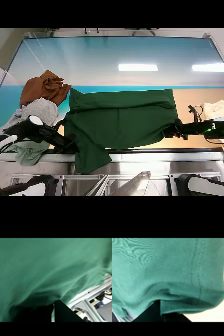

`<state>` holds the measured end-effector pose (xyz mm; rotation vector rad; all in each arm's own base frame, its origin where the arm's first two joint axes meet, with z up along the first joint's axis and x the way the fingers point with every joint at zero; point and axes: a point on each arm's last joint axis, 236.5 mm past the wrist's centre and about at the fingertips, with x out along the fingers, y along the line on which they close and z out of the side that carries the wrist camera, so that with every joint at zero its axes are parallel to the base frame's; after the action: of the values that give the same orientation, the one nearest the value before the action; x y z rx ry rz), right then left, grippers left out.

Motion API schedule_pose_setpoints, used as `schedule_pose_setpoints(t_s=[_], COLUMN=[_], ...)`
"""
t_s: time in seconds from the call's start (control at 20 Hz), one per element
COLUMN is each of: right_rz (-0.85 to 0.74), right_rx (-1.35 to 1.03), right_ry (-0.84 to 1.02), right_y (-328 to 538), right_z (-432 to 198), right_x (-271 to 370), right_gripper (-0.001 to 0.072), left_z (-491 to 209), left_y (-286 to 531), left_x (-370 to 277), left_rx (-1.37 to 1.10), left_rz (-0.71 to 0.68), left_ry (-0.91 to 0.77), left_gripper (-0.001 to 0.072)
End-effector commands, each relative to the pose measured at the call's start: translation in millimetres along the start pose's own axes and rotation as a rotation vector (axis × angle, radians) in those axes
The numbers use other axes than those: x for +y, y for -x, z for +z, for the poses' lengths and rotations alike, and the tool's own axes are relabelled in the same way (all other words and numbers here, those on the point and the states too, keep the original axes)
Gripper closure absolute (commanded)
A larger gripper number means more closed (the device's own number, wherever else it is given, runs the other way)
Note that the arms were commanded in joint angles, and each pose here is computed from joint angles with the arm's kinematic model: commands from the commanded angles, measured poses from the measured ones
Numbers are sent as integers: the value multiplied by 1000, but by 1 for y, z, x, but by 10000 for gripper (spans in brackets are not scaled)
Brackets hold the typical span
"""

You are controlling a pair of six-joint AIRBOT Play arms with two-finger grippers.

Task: Fold the shirts.

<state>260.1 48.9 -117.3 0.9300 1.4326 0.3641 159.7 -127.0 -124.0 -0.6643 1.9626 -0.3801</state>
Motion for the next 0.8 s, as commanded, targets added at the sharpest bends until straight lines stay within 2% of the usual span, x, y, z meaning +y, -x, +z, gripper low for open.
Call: schedule_pose_setpoints(t_s=[0.0, 0.15, 0.35, 0.5, 0.75], right_rz=[23, 27, 79, 105, 392], right_rx=[26, 42, 46, 17, -200], right_ry=[-5, -85, -211, -209, -90], right_y=[2, 14, 37, 46, 70], right_z=[-6, -13, -20, -16, 42], right_x=[5, -5, -11, -1, 81], right_gripper=[691, 691, 691, 691, 691], left_z=[10, -3, -4, -4, 10], left_y=[1, 24, 66, 91, 137], left_x=[-10, 20, 20, 14, -81], left_rx=[23, 49, -95, -216, -464], left_rz=[45, 194, 167, 147, -159], left_ry=[-108, -80, -64, -71, -308], left_gripper=[700, 691, 691, 690, 690])
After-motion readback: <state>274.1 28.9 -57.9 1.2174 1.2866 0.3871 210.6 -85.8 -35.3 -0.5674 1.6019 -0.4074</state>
